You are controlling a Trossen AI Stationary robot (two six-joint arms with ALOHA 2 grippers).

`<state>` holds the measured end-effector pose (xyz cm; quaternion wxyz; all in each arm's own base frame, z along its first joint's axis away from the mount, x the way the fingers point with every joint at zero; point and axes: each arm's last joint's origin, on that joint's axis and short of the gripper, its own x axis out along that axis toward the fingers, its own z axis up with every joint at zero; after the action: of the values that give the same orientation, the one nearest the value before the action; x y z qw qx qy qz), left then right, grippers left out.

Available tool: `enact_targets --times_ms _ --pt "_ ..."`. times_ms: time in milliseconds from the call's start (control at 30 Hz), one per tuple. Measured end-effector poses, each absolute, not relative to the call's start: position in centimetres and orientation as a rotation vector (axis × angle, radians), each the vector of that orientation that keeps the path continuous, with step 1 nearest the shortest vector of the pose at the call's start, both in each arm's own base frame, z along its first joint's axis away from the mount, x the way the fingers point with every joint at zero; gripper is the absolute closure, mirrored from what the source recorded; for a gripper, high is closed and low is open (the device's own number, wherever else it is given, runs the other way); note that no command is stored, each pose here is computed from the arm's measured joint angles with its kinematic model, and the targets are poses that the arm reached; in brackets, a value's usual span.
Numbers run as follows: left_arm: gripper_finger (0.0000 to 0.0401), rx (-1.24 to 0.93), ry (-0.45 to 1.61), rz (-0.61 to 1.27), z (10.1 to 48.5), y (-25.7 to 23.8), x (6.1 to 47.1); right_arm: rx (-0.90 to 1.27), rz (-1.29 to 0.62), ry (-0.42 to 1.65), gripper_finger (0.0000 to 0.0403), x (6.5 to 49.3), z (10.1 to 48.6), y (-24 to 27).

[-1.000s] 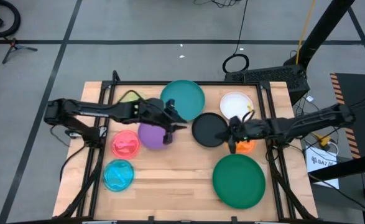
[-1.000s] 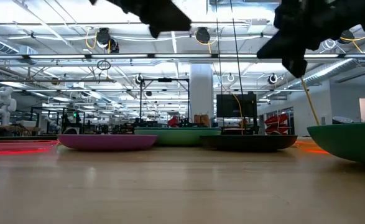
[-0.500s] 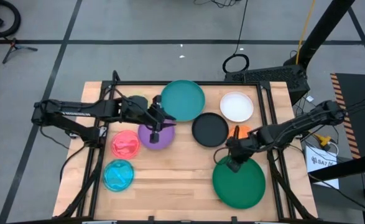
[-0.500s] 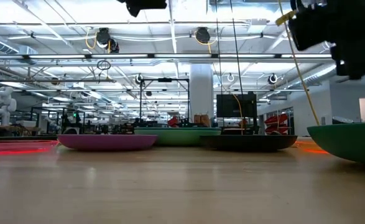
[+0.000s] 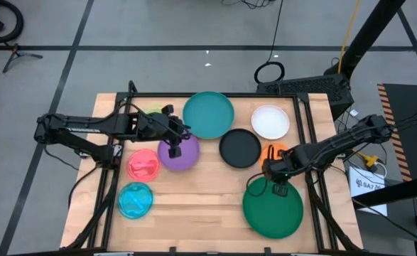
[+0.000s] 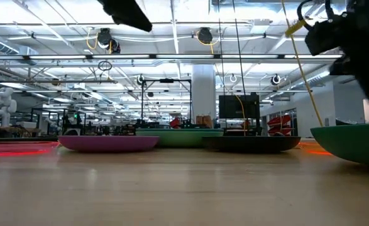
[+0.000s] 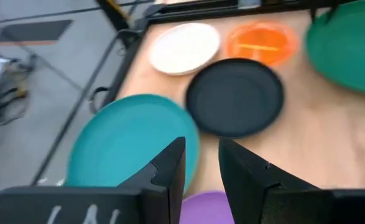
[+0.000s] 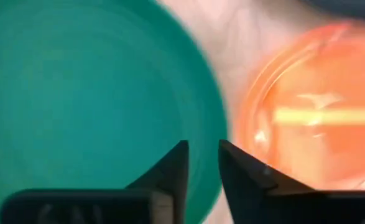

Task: Stack plastic plates
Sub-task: Stack the dark green plate on top of the blue plate

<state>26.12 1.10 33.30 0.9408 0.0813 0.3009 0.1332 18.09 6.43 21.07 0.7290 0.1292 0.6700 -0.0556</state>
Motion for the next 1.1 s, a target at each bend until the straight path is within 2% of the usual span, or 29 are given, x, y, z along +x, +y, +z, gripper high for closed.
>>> enact_targets --times_ms 200,333,467,767,1100 --pt "0.0297 0.213 0.641 0.396 33.2 1.3 25.9 0.172 -0.052 1.510 0.0236 20.3 18.7 6.8" --pt "0.0298 0.219 0.648 0.417 33.1 1.4 25.8 0.135 -0.042 1.546 0.0207 21.7 17.7 6.8" --pt "0.0297 0.219 0.654 0.418 33.1 1.4 25.8 0.136 -0.071 1.595 0.0204 22.8 17.9 6.4" --pt "0.0297 0.221 0.664 0.417 33.0 1.4 25.7 0.076 -0.025 1.527 0.0212 24.0 19.0 6.0" --pt "0.0298 0.221 0.694 0.417 32.8 1.4 25.5 0.003 0.025 1.513 0.0213 25.1 17.6 6.2"
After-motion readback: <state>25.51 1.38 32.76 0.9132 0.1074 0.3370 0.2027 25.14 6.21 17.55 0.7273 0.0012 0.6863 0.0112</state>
